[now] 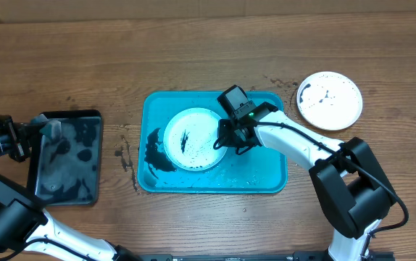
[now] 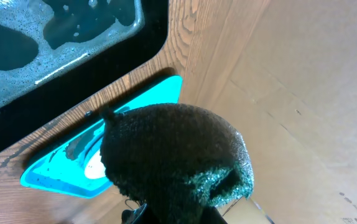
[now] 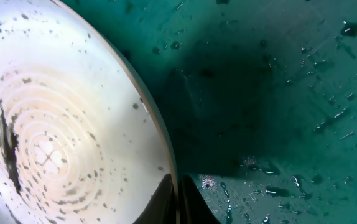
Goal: Clean dirty plates on tray and stack at the side
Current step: 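Rub the sponge in the soapy basin water with the left gripper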
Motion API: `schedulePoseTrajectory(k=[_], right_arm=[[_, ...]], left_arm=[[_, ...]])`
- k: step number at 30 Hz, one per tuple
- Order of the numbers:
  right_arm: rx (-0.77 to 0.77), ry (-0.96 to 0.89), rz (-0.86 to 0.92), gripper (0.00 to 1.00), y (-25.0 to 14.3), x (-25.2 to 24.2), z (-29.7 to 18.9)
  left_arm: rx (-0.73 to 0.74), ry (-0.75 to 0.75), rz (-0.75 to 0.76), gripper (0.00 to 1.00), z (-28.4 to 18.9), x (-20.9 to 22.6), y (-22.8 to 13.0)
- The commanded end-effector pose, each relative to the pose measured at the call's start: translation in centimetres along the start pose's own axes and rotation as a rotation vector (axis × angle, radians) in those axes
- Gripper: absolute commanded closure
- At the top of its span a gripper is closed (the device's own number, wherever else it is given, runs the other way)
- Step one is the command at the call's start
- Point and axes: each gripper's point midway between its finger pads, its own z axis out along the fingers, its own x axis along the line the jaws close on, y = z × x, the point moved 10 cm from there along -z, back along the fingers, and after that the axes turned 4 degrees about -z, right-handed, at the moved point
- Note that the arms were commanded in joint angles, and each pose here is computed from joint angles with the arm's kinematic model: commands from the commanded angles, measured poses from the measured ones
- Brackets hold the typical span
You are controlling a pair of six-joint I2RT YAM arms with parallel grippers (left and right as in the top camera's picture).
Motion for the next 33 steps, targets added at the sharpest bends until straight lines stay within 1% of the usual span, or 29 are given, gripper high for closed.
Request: schedulePoseTrajectory(k=[1, 2, 4, 6, 10, 12, 14, 17, 20, 21, 23, 26, 28, 30, 33], right_arm=[[-0.014, -0.013, 0.001, 0.96, 0.1, -0.1, 0.0], [-0.015, -0.012, 0.001, 0.96, 0.1, -0.1, 0.0], [-0.019, -0.009, 0.001, 0.96, 0.2, -0.1, 0.0], [-0.022, -0.007, 0.001, 0.96, 0.2, 0.0, 0.0], [-0.016, -0.011, 0.001, 0.96, 0.1, -0.1, 0.0], [-0.010, -0.015, 0.002, 0.96, 0.0, -0.2, 0.0], [-0.007, -0.017, 0.002, 0.96, 0.0, -0.2, 0.0], [-0.007, -0.017, 0.002, 0.96, 0.0, -0.2, 0.0], [-0.013, -0.013, 0.001, 0.96, 0.1, -0.1, 0.0], [-0.015, -0.011, 0.001, 0.96, 0.1, -0.1, 0.0], [-0.018, -0.009, 0.001, 0.96, 0.1, -0.1, 0.0], [-0.020, -0.008, 0.001, 0.96, 0.2, -0.1, 0.0], [-0.014, -0.013, 0.001, 0.96, 0.1, -0.1, 0.0], [-0.010, -0.017, 0.001, 0.96, 0.0, -0.2, 0.0], [-0.015, -0.021, 0.002, 0.96, 0.1, -0.2, 0.0]], left_arm=[[-0.032, -0.012, 0.070, 0.96, -0.9, -0.9, -0.9], [-0.058, 0.023, 0.087, 0.96, -0.9, -0.7, -0.6], [-0.139, 0.164, 0.120, 0.96, -0.4, -0.1, 0.2], [-0.190, 0.319, 0.090, 0.96, 1.3, 1.2, 0.9], [-0.159, 0.333, 0.103, 0.96, 5.3, 3.0, 1.6], [-0.140, 0.348, 0.072, 0.96, 6.3, 3.5, 1.4], [-0.134, 0.341, 0.052, 0.96, 6.3, 3.2, 1.1], [-0.144, 0.342, 0.062, 0.96, 4.9, 1.7, 0.5], [-0.209, 0.422, 0.092, 0.96, 3.1, -0.1, -0.3], [-0.255, 0.480, 0.104, 0.96, 2.9, -0.1, -0.1], [-0.305, 0.559, 0.075, 0.96, 3.6, 1.0, 0.7], [-0.277, 0.567, 0.060, 0.96, 6.5, 3.9, 1.7], [-0.269, 0.566, 0.018, 0.96, 7.4, 5.2, 1.9], [-0.271, 0.556, 0.012, 0.96, 6.9, 4.6, 1.7], [-0.265, 0.559, 0.020, 0.96, 5.1, 2.5, 0.7]])
